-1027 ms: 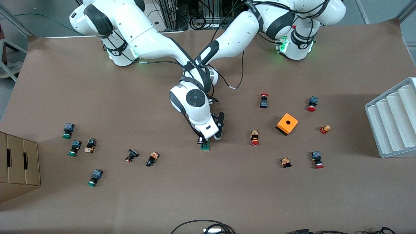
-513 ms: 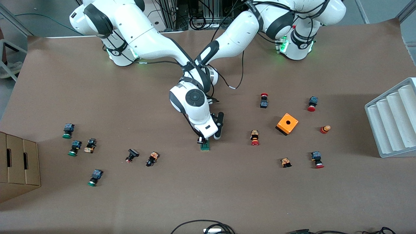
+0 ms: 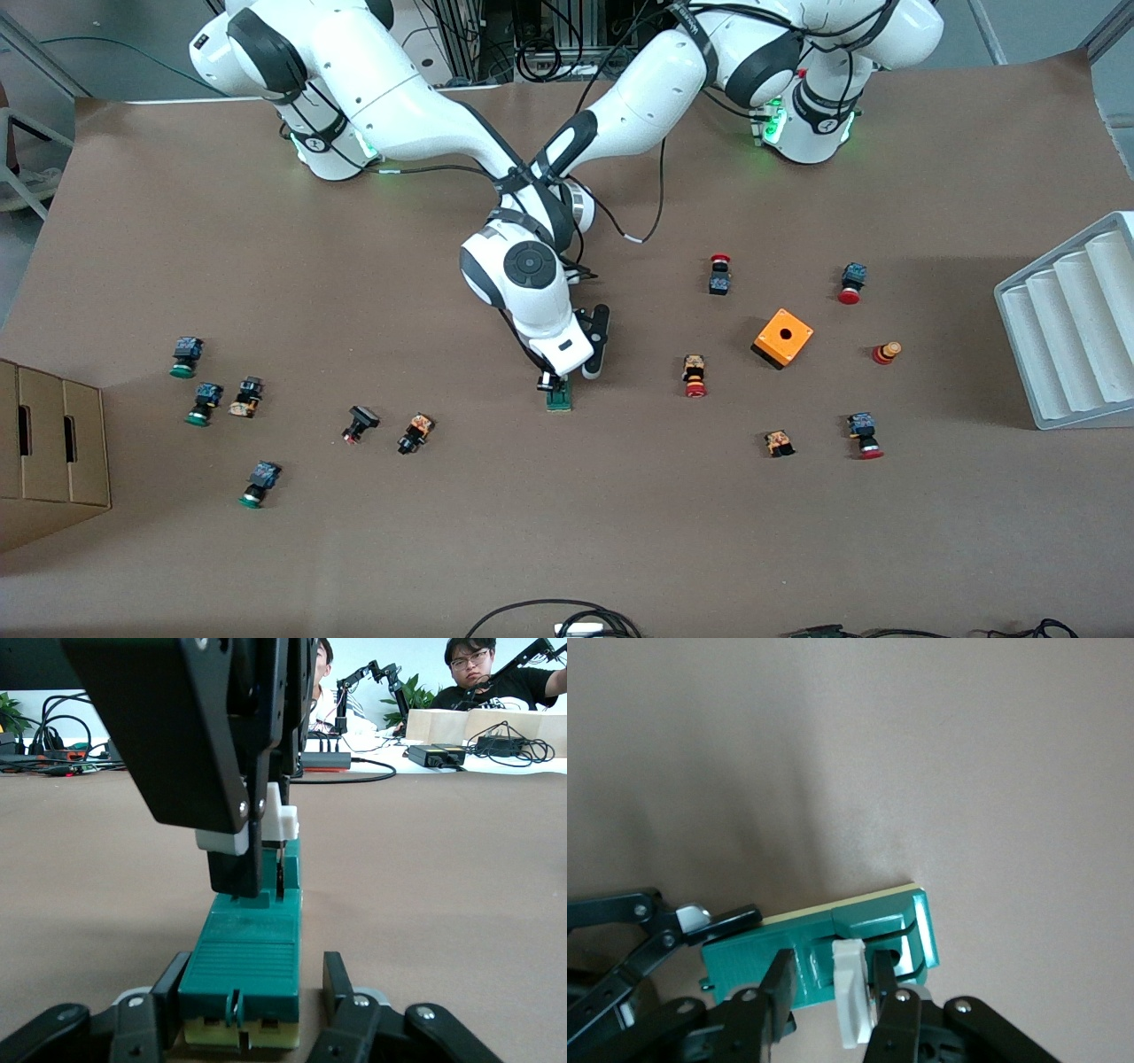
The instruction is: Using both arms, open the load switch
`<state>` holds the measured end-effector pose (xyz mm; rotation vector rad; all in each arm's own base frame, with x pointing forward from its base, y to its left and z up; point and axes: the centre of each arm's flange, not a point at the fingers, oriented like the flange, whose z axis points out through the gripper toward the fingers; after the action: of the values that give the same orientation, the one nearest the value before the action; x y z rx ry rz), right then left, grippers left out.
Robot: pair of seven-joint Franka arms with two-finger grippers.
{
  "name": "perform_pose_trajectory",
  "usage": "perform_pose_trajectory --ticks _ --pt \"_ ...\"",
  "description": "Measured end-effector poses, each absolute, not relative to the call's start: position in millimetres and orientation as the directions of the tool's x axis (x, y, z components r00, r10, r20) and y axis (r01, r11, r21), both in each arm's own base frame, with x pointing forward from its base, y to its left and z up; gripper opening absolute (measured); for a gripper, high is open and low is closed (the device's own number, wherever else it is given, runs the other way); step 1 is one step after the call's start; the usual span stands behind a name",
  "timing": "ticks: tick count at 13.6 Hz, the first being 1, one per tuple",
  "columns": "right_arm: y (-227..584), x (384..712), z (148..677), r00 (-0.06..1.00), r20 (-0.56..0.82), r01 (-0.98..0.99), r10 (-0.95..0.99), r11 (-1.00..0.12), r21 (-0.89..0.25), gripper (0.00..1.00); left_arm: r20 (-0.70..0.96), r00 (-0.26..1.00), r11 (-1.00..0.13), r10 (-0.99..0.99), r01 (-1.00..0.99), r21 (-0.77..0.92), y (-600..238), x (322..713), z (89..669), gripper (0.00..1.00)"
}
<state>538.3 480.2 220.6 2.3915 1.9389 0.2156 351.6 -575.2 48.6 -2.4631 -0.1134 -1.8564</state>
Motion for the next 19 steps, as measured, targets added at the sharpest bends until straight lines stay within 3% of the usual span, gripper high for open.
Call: perform_pose_trajectory --ticks 19 --pt "481.9 536.4 239.9 0.199 0.094 0.968 0.976 -0.210 0.137 0.36 0.961 0.274 -0.996 0.025 0.092 0.000 -575.2 351.6 48.6 0.66"
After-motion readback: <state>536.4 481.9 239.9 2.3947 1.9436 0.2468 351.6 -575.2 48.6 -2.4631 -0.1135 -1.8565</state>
